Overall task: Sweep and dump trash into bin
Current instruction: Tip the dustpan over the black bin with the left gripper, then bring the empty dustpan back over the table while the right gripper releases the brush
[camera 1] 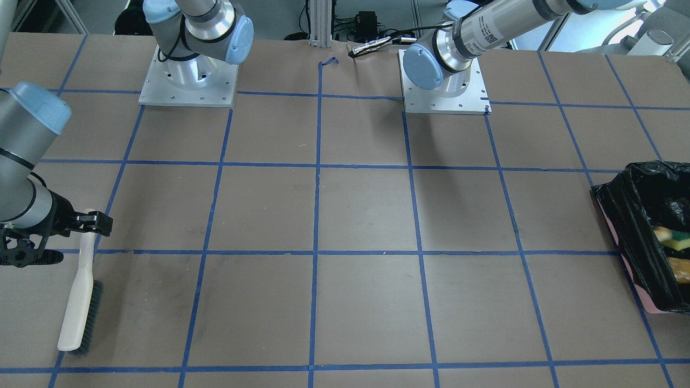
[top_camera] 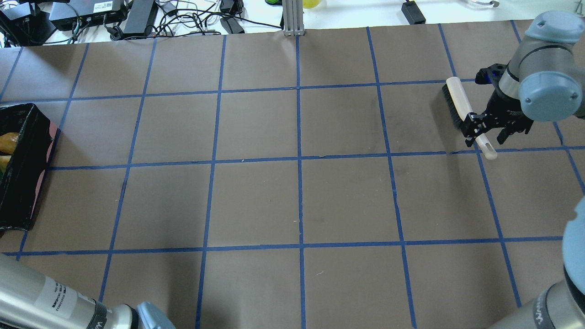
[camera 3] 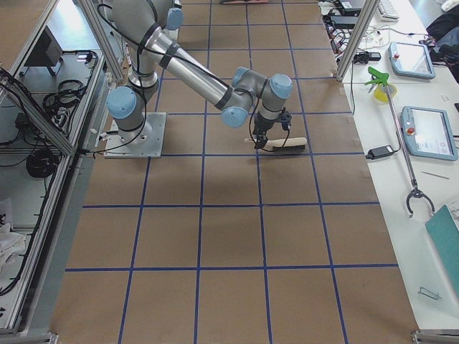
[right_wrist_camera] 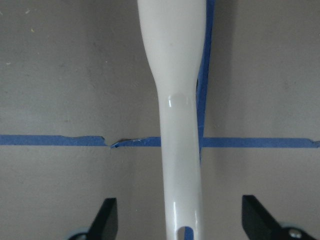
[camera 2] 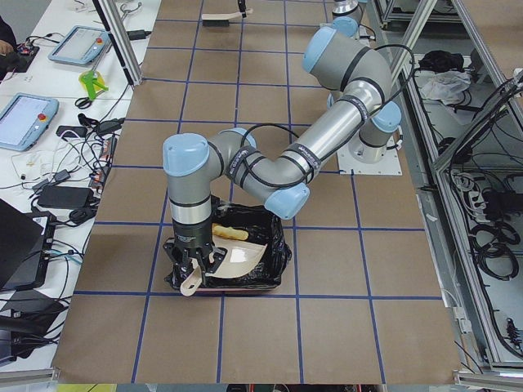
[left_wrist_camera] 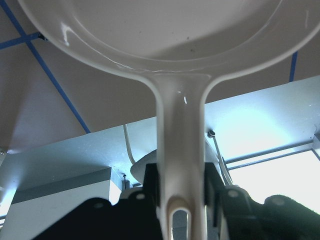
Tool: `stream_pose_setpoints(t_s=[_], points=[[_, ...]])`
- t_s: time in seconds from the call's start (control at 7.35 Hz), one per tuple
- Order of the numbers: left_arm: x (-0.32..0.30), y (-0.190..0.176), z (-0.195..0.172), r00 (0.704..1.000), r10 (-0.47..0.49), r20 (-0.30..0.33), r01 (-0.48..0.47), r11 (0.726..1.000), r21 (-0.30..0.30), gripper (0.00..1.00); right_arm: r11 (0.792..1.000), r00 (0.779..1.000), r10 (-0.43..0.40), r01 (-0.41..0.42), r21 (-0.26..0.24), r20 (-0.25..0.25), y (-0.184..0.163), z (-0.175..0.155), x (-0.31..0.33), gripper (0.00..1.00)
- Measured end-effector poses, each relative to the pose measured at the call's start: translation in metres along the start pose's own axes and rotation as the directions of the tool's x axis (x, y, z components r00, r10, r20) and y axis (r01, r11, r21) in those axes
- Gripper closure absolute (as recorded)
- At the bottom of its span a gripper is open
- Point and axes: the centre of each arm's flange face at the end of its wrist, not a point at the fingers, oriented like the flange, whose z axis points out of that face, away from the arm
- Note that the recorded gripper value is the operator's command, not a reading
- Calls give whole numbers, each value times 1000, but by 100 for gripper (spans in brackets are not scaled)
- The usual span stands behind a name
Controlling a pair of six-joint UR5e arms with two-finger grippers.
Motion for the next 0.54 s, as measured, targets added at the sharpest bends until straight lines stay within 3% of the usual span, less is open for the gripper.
stream_pose_setpoints(t_s=[0.27, 0.41, 0.54], points=[[-1, -2, -5, 1000, 6, 4, -6, 1000, -8, 100, 997, 1000, -3, 2, 78, 7, 8, -42, -7, 0], [-2, -3, -5, 1000, 6, 19, -6, 1000, 1, 100, 992, 999, -4, -1, 129, 42, 19, -75, -15, 0], [-6, -7, -5, 999, 1, 37, -3, 999, 40, 100, 986, 998, -8, -2, 165, 59, 34, -106, -24, 0]])
